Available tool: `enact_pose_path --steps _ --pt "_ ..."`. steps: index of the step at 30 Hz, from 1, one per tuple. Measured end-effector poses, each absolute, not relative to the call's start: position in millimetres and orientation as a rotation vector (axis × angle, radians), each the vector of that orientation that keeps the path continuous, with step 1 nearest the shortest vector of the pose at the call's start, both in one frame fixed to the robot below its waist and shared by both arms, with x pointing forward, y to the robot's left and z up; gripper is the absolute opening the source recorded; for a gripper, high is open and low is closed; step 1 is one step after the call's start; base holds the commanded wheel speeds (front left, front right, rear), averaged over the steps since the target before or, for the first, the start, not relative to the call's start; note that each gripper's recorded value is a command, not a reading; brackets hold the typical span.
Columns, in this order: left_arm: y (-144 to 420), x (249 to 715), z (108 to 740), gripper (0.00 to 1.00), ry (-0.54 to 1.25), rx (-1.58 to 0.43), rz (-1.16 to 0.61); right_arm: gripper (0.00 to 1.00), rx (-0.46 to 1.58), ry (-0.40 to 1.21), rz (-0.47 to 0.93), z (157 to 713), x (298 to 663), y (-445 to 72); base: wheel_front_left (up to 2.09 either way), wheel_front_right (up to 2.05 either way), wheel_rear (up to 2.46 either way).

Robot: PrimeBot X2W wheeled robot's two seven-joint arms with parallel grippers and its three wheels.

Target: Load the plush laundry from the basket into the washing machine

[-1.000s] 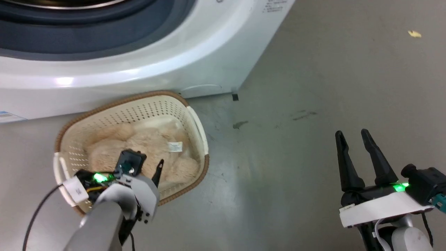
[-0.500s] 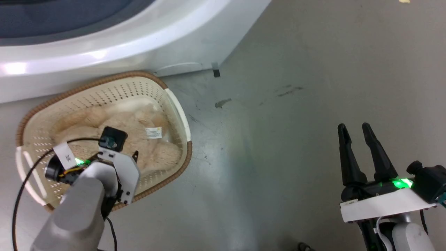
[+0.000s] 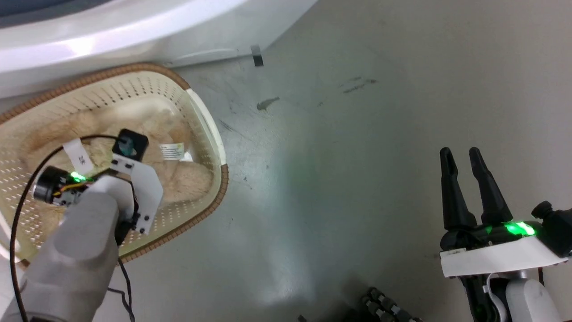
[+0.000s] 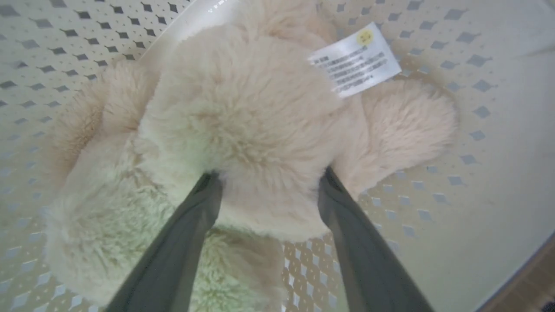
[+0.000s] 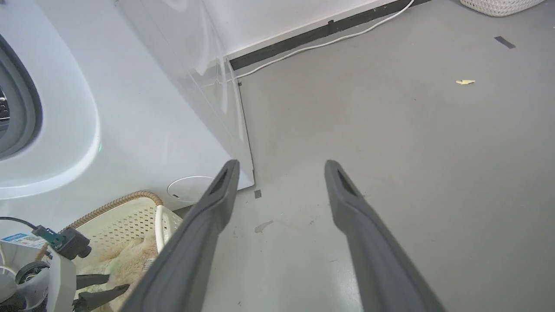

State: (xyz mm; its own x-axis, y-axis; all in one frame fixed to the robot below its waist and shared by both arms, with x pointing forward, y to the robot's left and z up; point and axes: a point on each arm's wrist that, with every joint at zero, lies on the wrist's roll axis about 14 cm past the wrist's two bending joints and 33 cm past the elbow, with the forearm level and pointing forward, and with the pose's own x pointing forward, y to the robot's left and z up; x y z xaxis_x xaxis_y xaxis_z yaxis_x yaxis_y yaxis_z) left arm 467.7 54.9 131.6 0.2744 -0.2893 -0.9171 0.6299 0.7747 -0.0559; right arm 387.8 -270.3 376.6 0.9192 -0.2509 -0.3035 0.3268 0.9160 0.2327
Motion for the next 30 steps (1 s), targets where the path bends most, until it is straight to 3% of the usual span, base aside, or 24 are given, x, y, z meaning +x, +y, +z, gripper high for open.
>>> enact_pose_path --steps 10,11,12,21,30 --pt "54 456 90 1.0 1.271 0.388 -0.64 1.0 0.29 0.297 -0.359 361 384 -283 0.0 0.0 0.0" --pt "53 455 87 0.76 1.282 0.388 -0.642 1.0 0.291 0.301 -0.365 359 383 -285 0.0 0.0 0.0" --pt "53 453 83 0.0 1.295 0.389 -0.643 1.0 0.29 0.303 -0.371 359 382 -286 0.0 0.0 0.0" --pt "50 449 65 0.0 1.328 0.353 -0.617 1.0 0.271 0.28 -0.419 366 376 -301 0.0 0.0 0.0" --pt "39 467 113 0.0 1.156 0.274 -0.568 1.0 0.23 0.192 -0.41 403 371 -307 0.0 0.0 0.0"
